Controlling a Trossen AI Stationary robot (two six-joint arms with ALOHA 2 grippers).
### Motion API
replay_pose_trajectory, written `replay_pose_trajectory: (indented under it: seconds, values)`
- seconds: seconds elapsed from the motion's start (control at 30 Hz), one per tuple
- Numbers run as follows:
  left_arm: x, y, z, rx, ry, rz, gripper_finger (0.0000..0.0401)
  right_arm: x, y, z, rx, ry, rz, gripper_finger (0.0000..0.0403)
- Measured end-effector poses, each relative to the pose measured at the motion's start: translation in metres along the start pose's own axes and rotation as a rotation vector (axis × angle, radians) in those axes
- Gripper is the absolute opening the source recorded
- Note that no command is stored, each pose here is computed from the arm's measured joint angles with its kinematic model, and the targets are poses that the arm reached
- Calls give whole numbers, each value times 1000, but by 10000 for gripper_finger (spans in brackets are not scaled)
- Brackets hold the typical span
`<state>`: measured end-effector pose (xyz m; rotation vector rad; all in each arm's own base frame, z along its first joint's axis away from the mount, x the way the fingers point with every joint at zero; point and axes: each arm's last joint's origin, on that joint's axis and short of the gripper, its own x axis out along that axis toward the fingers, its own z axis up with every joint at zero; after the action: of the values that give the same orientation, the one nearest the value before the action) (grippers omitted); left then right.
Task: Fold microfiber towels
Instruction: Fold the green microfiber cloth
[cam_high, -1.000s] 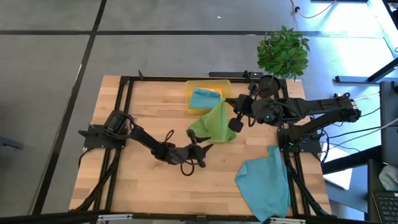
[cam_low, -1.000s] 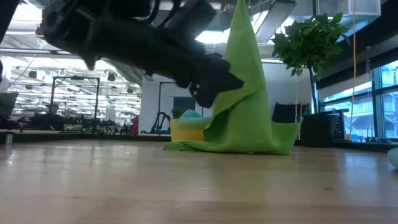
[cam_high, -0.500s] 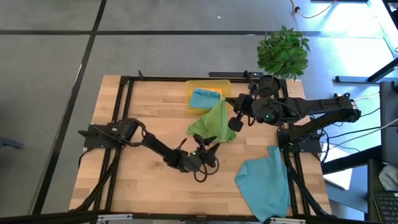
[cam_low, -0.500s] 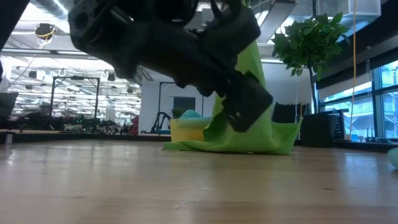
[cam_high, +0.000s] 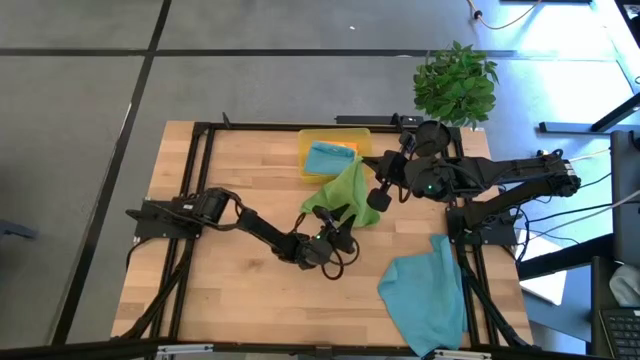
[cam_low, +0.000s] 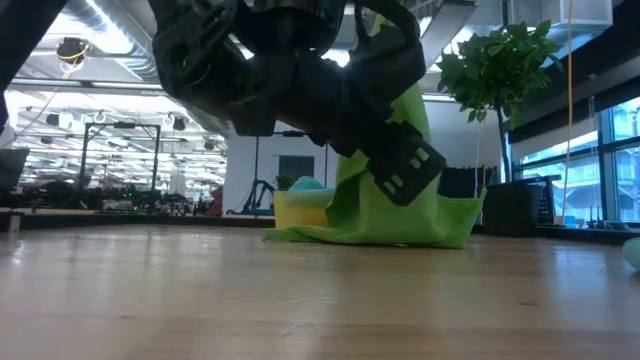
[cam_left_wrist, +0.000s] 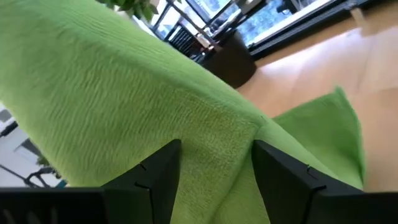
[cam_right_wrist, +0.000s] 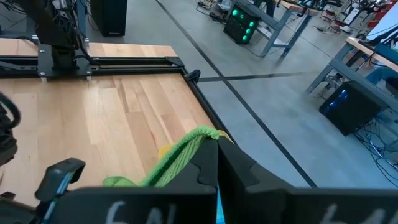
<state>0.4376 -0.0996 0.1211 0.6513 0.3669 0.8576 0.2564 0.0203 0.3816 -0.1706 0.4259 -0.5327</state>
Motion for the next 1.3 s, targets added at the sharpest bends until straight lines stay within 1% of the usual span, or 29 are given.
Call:
replay_pose_trajectory:
  seconds: [0.1,0.3,0.43,0.57,0.67,0.77,0.83,0.93,1.03,1.1,1.2,1.3]
  values:
    - [4,2,0,-7,2,10,187,0,0,0,0,0,0,0]
    - [6,4,-1,32,26,42,187,0,0,0,2,0,0,0]
    - [1,5,3,66,34,76,186,0,0,0,2,0,0,0]
    - [-7,4,6,100,26,77,185,0,0,0,1,0,0,0]
    - [-8,5,6,125,40,92,177,0,0,0,1,1,0,0]
    - [-7,5,5,140,48,99,154,0,0,0,1,1,0,0]
    - [-7,5,4,150,51,99,131,0,0,0,1,1,0,0]
    - [-8,4,-2,167,59,100,88,0,0,0,0,2,0,0]
    - [-10,4,-8,188,74,107,37,0,0,0,-1,4,0,0]
    - [-12,4,-13,226,85,110,10,0,0,-1,-3,6,0,0]
    - [-19,7,-17,253,85,102,3,0,0,-2,-13,20,-1,0]
    - [-31,20,-17,239,73,94,1,0,0,-5,-9,44,-2,0]
